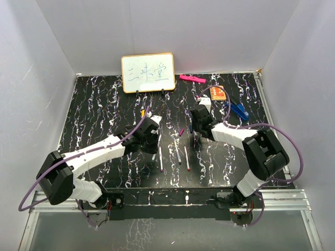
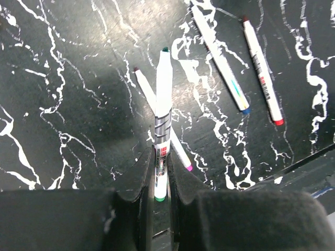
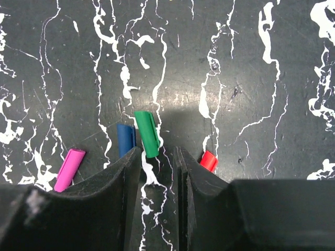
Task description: Insert the pens into the pen caps
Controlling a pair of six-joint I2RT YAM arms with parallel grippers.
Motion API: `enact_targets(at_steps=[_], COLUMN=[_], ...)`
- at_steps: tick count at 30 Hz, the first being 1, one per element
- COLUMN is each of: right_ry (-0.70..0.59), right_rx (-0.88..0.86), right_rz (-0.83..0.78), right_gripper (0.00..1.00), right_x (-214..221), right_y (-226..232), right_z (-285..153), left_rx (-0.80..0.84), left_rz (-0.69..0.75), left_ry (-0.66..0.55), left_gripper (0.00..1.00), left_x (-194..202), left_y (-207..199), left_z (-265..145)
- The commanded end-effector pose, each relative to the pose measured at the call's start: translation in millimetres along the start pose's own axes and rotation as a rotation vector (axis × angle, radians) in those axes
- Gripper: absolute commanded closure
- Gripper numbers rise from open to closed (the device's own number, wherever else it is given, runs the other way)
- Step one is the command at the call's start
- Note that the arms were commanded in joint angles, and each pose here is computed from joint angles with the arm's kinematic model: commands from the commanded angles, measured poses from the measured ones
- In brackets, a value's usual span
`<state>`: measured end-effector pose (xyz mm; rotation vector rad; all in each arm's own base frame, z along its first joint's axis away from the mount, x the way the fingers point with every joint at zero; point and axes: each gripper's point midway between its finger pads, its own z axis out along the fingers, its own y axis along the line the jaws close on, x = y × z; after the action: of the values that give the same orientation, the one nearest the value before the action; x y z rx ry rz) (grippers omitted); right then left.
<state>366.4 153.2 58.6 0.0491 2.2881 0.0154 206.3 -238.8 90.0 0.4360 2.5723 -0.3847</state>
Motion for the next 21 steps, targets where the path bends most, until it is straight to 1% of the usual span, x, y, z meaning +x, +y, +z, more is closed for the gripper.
enact_targets(at_steps=[1,5,9,21], right_ry=[-0.052,-0.036,-0.024,0.006], right_rx=[-0.005,-0.008,-0.017,-0.011], right_rz=[0.015,0.011,0.008,-0.001], right_gripper=[0.71,0.74,0.74,0.71], right_x=[-27.5,-24.4,-22.5,-13.1], right_y=[7.2,9.7,13.1,14.9], right_z=[4.5,10.3,14.2,24.0], left_rx=[0.096,0.113,0.114,0.144], left_rz=[0.015,0.015,0.018,0.018], left_ry=[-0.093,-0.107,-0.102,-0.154], left_gripper=[1.0,1.0,1.0,1.0], left_x=[-23.7,-28.3,-27.9,-36.1], left_y=[-17.8,-21.7,-22.2,-26.7], left_z=[-14.4,-15.5,-14.3,-20.1])
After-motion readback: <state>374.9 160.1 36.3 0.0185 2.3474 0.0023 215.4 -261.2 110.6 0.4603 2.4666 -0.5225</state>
